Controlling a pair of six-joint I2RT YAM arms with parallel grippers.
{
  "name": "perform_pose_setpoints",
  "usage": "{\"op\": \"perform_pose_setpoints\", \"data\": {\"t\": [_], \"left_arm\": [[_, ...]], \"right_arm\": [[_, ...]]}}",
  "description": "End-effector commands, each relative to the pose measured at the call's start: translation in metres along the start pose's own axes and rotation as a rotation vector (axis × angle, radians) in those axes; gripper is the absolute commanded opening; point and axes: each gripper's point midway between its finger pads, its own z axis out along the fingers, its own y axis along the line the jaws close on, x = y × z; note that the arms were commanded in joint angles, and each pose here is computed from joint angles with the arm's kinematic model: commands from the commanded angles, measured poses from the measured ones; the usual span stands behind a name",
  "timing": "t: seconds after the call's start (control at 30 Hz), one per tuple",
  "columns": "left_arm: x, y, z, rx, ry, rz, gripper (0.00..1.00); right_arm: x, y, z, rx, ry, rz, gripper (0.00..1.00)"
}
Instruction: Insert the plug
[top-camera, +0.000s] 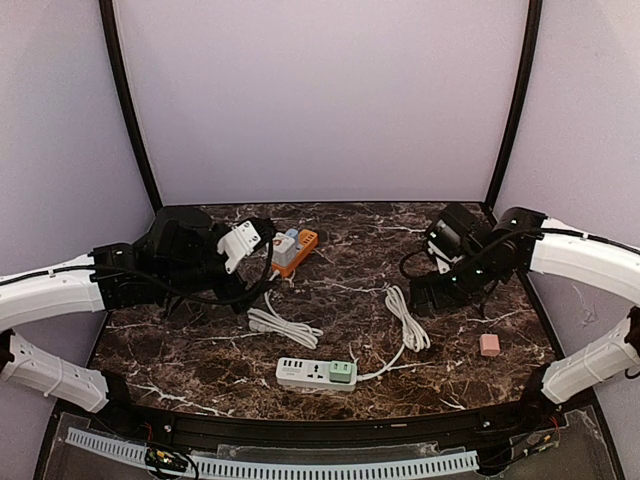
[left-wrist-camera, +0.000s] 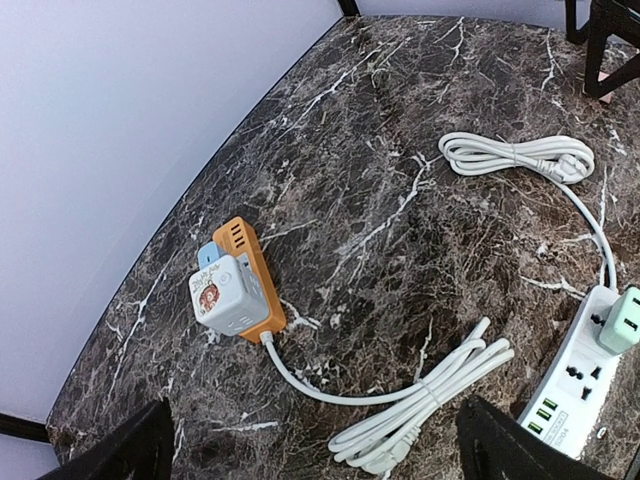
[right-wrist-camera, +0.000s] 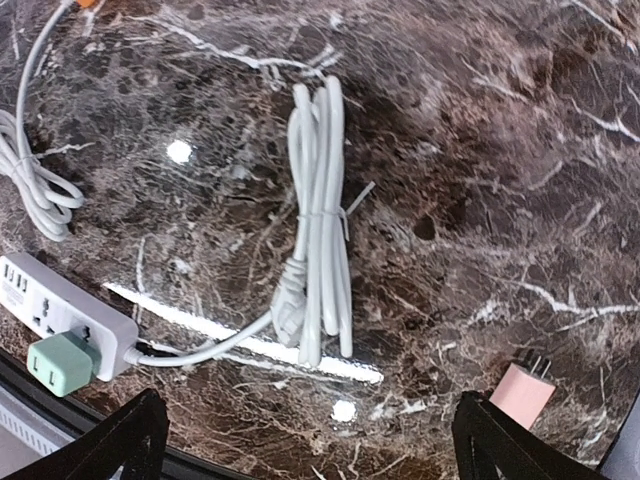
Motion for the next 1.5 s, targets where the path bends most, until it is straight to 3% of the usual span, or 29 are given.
{"op": "perform_pose_setpoints", "data": {"t": [0.0, 0.37, 0.73, 1.27, 1.47], "left_arm": [[-0.004, 0.009, 0.000, -0.035, 0.009, -0.039, 0.99], [-0.015, 0.009, 0.009, -0.035, -0.010, -0.039, 0.99], [-0.020, 0.010, 0.006, -0.023, -0.013, -0.054, 0.99], [-0.019, 0.012, -0.002, -0.020, -0.008, -0.039, 0.99], [-0.019, 0.012, -0.002, -0.024, -0.007, -0.033, 0.99]], "right_arm": [[0.029, -0.025, 0.000, 0.020, 0.082, 0.189, 0.99], [0.074, -0.081, 0.005, 0.109, 0.133, 0.488, 0.99], [0.095, -0.112, 0.023, 0.159, 0.144, 0.631, 0.99], [0.090, -0.157, 0.064, 0.203, 0.233, 0.634, 0.89], [0.096, -0.165, 0.082, 0.200, 0.325, 0.618, 0.77]]}}
